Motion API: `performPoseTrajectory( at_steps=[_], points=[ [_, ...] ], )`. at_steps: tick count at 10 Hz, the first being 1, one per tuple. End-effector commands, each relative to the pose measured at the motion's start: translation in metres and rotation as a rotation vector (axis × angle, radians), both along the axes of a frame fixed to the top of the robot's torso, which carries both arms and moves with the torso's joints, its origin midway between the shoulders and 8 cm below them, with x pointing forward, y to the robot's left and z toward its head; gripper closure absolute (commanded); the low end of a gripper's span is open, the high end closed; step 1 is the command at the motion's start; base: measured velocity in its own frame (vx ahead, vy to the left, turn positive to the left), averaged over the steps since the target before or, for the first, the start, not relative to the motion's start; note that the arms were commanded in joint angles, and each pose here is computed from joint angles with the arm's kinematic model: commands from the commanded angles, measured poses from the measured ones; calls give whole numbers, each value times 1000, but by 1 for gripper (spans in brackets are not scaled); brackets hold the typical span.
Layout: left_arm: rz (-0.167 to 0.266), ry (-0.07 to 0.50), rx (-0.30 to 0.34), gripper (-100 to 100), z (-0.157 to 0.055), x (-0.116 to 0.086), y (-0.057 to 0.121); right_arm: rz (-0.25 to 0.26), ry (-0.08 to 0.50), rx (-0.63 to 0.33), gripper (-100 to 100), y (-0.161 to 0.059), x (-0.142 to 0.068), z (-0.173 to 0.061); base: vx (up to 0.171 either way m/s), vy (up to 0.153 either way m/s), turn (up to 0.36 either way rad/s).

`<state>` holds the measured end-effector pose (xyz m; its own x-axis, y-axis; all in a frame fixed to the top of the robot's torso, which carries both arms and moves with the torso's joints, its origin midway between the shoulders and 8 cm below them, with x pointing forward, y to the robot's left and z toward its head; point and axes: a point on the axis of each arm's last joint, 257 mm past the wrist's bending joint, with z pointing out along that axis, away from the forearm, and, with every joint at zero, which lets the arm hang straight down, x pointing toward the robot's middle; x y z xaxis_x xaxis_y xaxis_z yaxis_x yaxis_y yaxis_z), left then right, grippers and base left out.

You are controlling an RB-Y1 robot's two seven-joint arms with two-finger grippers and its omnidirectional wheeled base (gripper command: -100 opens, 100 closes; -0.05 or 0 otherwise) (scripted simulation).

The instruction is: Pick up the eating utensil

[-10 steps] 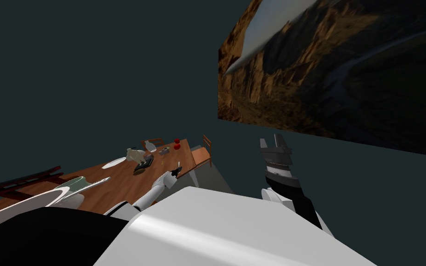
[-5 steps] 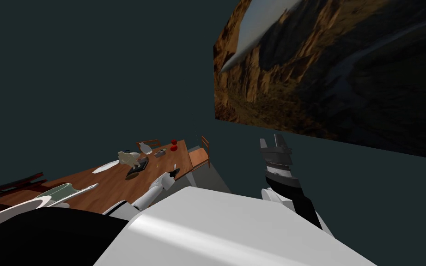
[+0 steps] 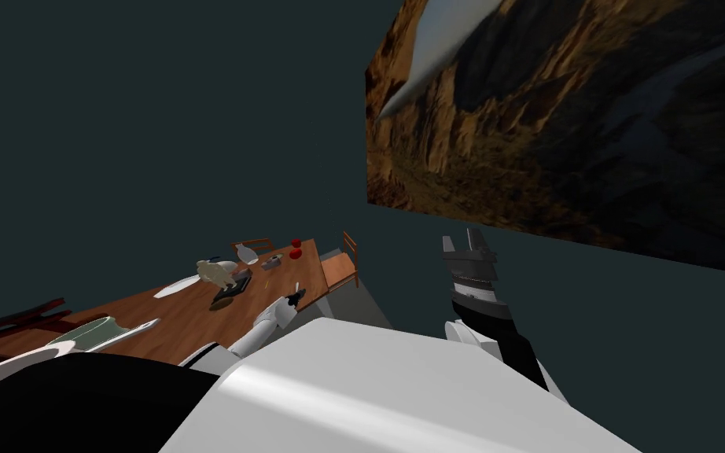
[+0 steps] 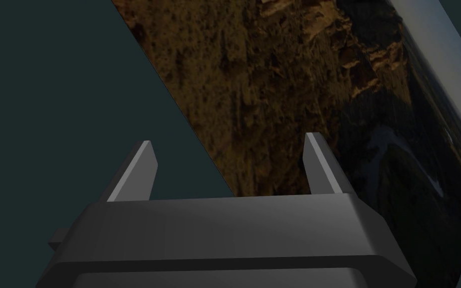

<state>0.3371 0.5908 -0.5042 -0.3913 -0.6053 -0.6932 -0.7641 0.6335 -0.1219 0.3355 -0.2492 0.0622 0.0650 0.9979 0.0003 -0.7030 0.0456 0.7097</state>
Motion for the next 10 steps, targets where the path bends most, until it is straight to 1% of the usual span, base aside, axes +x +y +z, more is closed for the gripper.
performPoseTrajectory(
  at_steps=[1,5,6,7,10],
  points=[
    [0,0,0,100,0,0,0,0,0,0,0,0,0,0,5,2,-1],
    [-1,0,0,100,0,0,0,0,0,0,0,0,0,0,0,0,0],
    [-1,0,0,0,0,0,0,0,0,0,0,0,0,0,0,0,0],
    [4,-1,1,100,6,4,1,0,0,0,0,0,0,0,-54,-8,-21],
    [9,0,2,100,16,12,1,0,0,0,0,0,0,0,-80,-33,-22]
  ],
)
